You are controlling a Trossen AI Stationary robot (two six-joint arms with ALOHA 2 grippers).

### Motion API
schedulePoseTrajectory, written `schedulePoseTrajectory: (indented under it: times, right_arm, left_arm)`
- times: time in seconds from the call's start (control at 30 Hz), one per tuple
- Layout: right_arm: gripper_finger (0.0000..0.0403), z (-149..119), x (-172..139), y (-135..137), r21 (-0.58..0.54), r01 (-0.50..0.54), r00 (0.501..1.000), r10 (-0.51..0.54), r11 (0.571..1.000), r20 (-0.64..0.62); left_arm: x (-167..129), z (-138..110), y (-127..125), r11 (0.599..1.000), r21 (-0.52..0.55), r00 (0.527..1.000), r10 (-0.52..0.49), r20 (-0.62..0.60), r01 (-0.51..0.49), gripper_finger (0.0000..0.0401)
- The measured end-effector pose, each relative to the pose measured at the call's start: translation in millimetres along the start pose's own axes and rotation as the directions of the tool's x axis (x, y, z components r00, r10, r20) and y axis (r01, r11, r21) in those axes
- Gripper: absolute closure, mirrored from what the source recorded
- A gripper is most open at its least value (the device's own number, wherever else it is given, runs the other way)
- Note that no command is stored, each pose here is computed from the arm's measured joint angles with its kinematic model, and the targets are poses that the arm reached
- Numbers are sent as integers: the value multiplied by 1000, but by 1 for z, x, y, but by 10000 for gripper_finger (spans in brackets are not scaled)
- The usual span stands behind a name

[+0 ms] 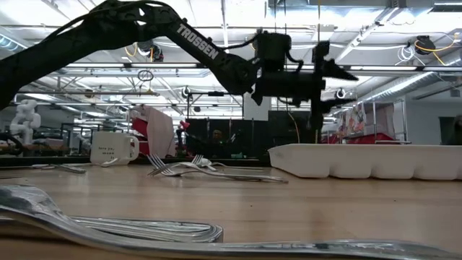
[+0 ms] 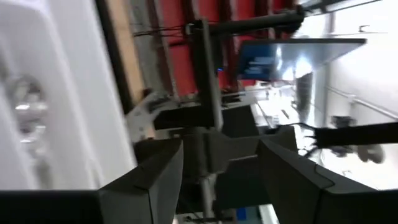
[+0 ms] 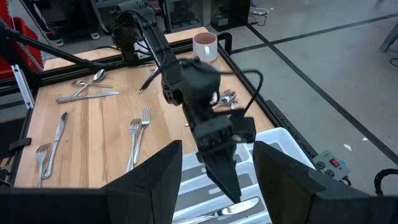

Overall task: Sort silverware
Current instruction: Put the silver table knife into the silverware tray

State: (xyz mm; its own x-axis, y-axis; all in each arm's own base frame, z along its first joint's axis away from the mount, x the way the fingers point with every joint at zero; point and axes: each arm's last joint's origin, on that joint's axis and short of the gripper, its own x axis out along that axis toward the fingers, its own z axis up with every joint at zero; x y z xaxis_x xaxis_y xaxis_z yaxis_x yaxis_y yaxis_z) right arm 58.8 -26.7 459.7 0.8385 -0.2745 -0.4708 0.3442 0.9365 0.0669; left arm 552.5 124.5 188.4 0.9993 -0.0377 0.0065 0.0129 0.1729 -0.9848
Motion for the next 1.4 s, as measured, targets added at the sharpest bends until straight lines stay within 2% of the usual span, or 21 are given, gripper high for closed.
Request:
schedulePoseTrajectory:
  times: [0.13,0.23,0.3,0.37,0.4,0.43,0.5,0.57,0.63,0.67,0.7,0.8,0.87,0.9,0.97,1.0,1.07,1.2,1.27,1.4]
  right_arm:
    - [215,0,0,0,-4,0,1000,0,1000,-1]
    - [215,0,0,0,-6,0,1000,0,1000,-1]
    - [215,0,0,0,-10,0,1000,0,1000,-1]
    - [215,0,0,0,-14,0,1000,0,1000,-1]
    - [215,0,0,0,-18,0,1000,0,1000,-1]
    - [215,0,0,0,-22,0,1000,0,1000,-1]
    - [215,0,0,0,-33,0,1000,0,999,-1]
    - [215,0,0,0,-45,0,1000,0,999,-1]
    - [215,0,0,0,-59,0,1000,0,998,-1]
    - [215,0,0,0,-64,0,1000,0,998,-1]
    - [215,0,0,0,-71,0,1000,0,998,-1]
    - [215,0,0,0,-84,0,1000,0,996,-1]
    - [215,0,0,0,-83,0,1000,0,997,-1]
    - [215,0,0,0,-82,0,1000,0,997,-1]
    - [215,0,0,0,-81,0,1000,0,997,-1]
    - [215,0,0,0,-80,0,1000,0,997,-1]
    - [215,0,0,0,-66,2,1000,-1,998,5]
    - [215,4,1,0,-16,4,999,-3,1000,41]
    - [215,6,1,0,-5,4,998,-4,1000,58]
    - [215,8,1,0,10,8,997,-9,1000,74]
  left_arm:
    - [-5,6,-27,992,110,998,-64,-3,64,189]
    - [-14,14,-56,961,253,994,-110,-16,110,189]
    - [-23,22,-81,918,370,990,-137,-39,142,189]
    - [-36,31,-103,859,495,992,-105,-77,129,189]
    - [-44,35,-114,823,559,994,-52,-98,99,190]
    - [-52,38,-122,777,627,994,12,-107,58,190]
    - [-74,45,-136,651,758,980,179,-87,-52,190]
    - [-98,53,-146,473,866,941,339,-11,-160,190]
    - [-120,60,-152,297,921,870,485,82,-253,190]
    - [-131,63,-154,225,928,825,550,129,-295,190]
    - [-142,66,-155,177,925,774,612,166,-338,190]
    - [-172,76,-147,87,895,586,783,211,-438,190]
    - [-193,83,-136,46,895,435,885,169,-443,190]
    - [-202,87,-131,31,904,374,916,144,-426,190]
    - [-217,95,-120,0,929,284,952,113,-371,190]
    - [-222,99,-114,-10,942,257,961,102,-336,190]
    - [-231,110,-101,-25,960,224,970,90,-279,190]
    - [-252,132,-78,-39,978,190,979,78,-203,190]
    - [-262,138,-67,-28,987,158,986,53,-157,190]
    - [-274,140,-47,13,998,133,991,-5,-60,190]
